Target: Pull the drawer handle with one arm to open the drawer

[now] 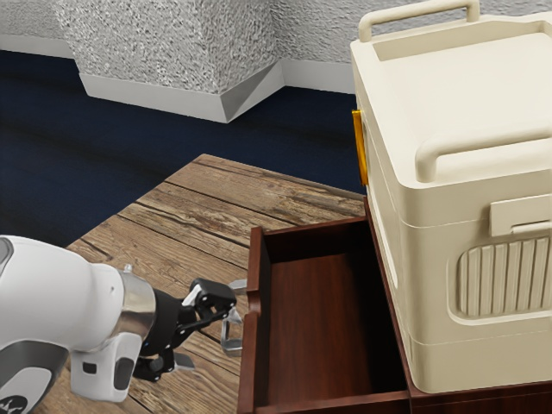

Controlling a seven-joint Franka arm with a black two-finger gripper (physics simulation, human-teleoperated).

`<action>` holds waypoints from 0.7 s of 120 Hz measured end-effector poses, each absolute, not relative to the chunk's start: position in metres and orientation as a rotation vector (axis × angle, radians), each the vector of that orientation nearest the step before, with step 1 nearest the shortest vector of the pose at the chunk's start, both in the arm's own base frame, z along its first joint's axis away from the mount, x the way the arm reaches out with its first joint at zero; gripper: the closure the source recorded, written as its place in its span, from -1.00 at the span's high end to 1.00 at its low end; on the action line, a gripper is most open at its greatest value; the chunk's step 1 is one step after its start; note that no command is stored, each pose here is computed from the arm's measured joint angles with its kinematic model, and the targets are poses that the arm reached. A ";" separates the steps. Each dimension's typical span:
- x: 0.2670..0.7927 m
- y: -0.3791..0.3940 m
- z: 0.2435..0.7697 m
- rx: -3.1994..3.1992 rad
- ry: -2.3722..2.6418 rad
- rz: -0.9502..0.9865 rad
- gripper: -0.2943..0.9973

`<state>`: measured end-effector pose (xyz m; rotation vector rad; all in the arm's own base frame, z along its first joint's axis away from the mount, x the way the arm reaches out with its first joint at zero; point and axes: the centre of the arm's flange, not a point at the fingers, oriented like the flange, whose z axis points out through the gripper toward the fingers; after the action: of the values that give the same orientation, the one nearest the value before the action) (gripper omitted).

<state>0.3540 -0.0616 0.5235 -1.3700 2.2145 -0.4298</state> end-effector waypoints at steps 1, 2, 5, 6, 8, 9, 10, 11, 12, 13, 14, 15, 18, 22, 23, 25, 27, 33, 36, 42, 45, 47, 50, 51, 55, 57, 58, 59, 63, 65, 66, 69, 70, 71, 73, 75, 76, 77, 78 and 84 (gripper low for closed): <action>0.354 -0.062 0.524 -1.370 2.215 -0.429 0.54; 0.354 -0.062 0.524 -1.369 2.215 -0.428 0.54; 0.353 -0.064 0.524 -1.368 2.218 -0.424 0.54; 0.353 -0.064 0.524 -1.368 2.219 -0.423 0.54; 0.353 -0.065 0.525 -1.367 2.221 -0.420 0.54; 0.353 -0.065 0.525 -1.368 2.222 -0.419 0.54; 0.352 -0.066 0.525 -1.368 2.223 -0.417 0.54; 0.352 -0.066 0.525 -1.368 2.224 -0.416 0.54; 0.352 -0.066 0.525 -1.369 2.224 -0.414 0.54; 0.352 -0.066 0.525 -1.369 2.225 -0.413 0.54; 0.352 -0.066 0.525 -1.370 2.226 -0.412 0.54; 0.352 -0.067 0.525 -1.370 2.227 -0.410 0.54; 0.351 -0.067 0.525 -1.373 2.229 -0.406 0.54; 0.350 -0.067 0.525 -1.376 2.231 -0.402 0.54; 0.350 -0.067 0.525 -1.377 2.232 -0.401 0.54; 0.349 -0.067 0.525 -1.378 2.232 -0.399 0.54; 0.349 -0.067 0.526 -1.380 2.233 -0.398 0.54; 0.347 -0.066 0.527 -1.384 2.232 -0.395 0.52; 0.347 -0.066 0.529 -1.385 2.230 -0.395 0.51; 0.345 -0.066 0.532 -1.387 2.226 -0.396 0.48; 0.344 -0.066 0.533 -1.387 2.224 -0.398 0.46; 0.344 -0.066 0.534 -1.388 2.223 -0.398 0.46; 0.343 -0.066 0.535 -1.388 2.222 -0.397 0.45; 0.343 -0.067 0.536 -1.386 2.222 -0.396 0.46; 0.342 -0.070 0.538 -1.378 2.222 -0.393 0.47; 0.341 -0.071 0.540 -1.375 2.221 -0.392 0.47; 0.341 -0.071 0.541 -1.373 2.221 -0.392 0.48; 0.341 -0.072 0.542 -1.372 2.220 -0.392 0.48; 0.340 -0.073 0.545 -1.368 2.218 -0.391 0.49; 0.339 -0.073 0.546 -1.368 2.217 -0.390 0.49; 0.339 -0.074 0.547 -1.368 2.217 -0.390 0.50; 0.338 -0.075 0.549 -1.365 2.215 -0.389 0.50; 0.337 -0.075 0.550 -1.364 2.214 -0.388 0.50; 0.337 -0.076 0.551 -1.362 2.214 -0.387 0.50; 0.336 -0.077 0.554 -1.359 2.212 -0.386 0.51; 0.335 -0.078 0.557 -1.357 2.210 -0.386 0.51; 0.335 -0.078 0.558 -1.357 2.209 -0.386 0.51; 0.335 -0.079 0.560 -1.356 2.208 -0.386 0.51; 0.334 -0.079 0.562 -1.355 2.206 -0.387 0.51; 0.335 -0.082 0.585 -1.351 2.185 -0.405 0.52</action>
<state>0.3353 -0.0821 0.5853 -1.3505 2.1854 -0.4049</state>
